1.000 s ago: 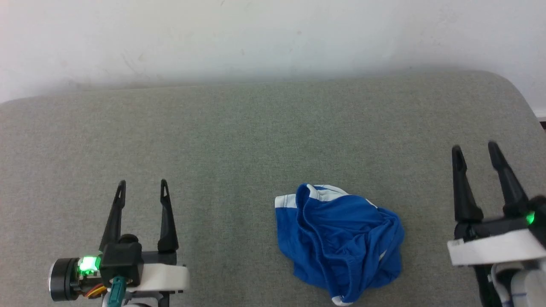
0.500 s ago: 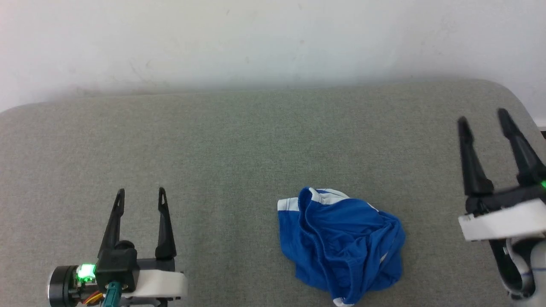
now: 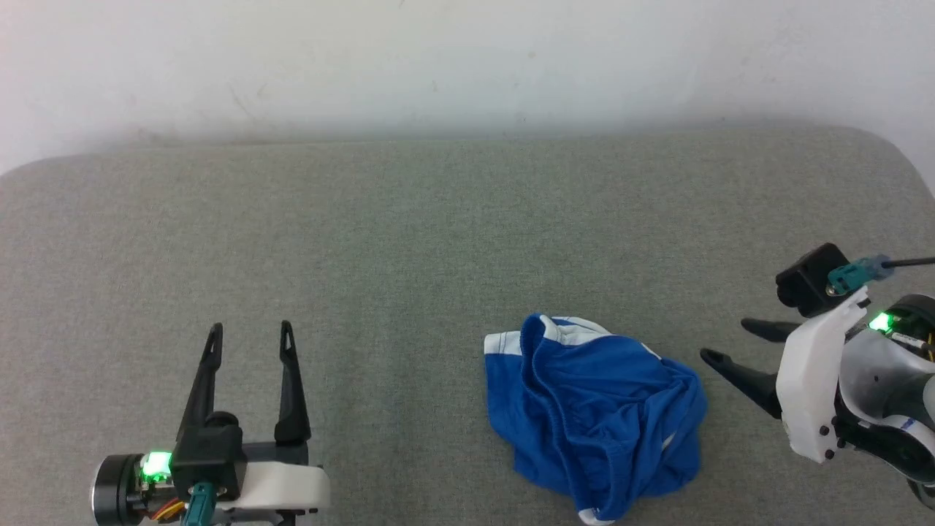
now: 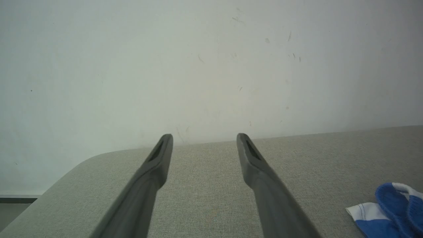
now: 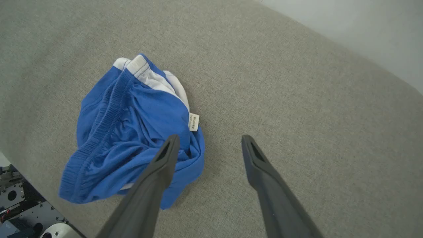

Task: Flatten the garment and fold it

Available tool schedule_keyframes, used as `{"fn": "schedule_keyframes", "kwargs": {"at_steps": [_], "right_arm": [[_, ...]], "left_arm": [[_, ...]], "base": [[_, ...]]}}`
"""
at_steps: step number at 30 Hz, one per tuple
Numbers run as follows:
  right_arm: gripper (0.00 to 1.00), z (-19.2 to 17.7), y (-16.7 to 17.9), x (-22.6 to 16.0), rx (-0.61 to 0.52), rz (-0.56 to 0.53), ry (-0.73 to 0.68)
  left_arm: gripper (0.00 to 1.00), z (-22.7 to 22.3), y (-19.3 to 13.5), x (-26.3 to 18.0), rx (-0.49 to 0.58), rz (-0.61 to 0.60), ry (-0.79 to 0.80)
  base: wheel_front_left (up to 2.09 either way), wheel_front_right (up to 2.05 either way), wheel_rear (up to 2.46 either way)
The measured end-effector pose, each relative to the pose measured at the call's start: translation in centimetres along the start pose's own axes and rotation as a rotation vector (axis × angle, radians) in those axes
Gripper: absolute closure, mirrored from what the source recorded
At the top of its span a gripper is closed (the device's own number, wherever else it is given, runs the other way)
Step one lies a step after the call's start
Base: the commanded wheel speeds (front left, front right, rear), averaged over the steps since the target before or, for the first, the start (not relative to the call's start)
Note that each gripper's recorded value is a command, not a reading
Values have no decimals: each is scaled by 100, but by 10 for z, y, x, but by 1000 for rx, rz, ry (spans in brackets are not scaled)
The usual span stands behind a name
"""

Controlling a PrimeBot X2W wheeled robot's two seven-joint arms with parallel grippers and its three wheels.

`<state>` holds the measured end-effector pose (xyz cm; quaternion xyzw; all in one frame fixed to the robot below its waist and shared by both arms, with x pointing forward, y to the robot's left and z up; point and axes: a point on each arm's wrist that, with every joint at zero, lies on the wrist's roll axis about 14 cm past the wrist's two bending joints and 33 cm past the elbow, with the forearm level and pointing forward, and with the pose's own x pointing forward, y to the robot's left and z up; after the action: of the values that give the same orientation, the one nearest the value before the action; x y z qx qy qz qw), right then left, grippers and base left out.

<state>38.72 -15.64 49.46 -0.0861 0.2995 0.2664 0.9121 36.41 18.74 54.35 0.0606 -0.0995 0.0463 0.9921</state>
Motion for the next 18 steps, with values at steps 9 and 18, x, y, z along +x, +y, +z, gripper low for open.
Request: {"fn": "schedule_keyframes", "kwargs": {"at_steps": [9, 18], "right_arm": [[0, -44, 14, 34, 96, 112, 245], [0, -89, 40, 77, 111, 193, 406]], "left_arm": [[0, -11, 1, 8, 4, 9, 25], [0, -22, 0, 24, 11, 10, 43]], "base": [[0, 0, 0], [0, 0, 0]]}}
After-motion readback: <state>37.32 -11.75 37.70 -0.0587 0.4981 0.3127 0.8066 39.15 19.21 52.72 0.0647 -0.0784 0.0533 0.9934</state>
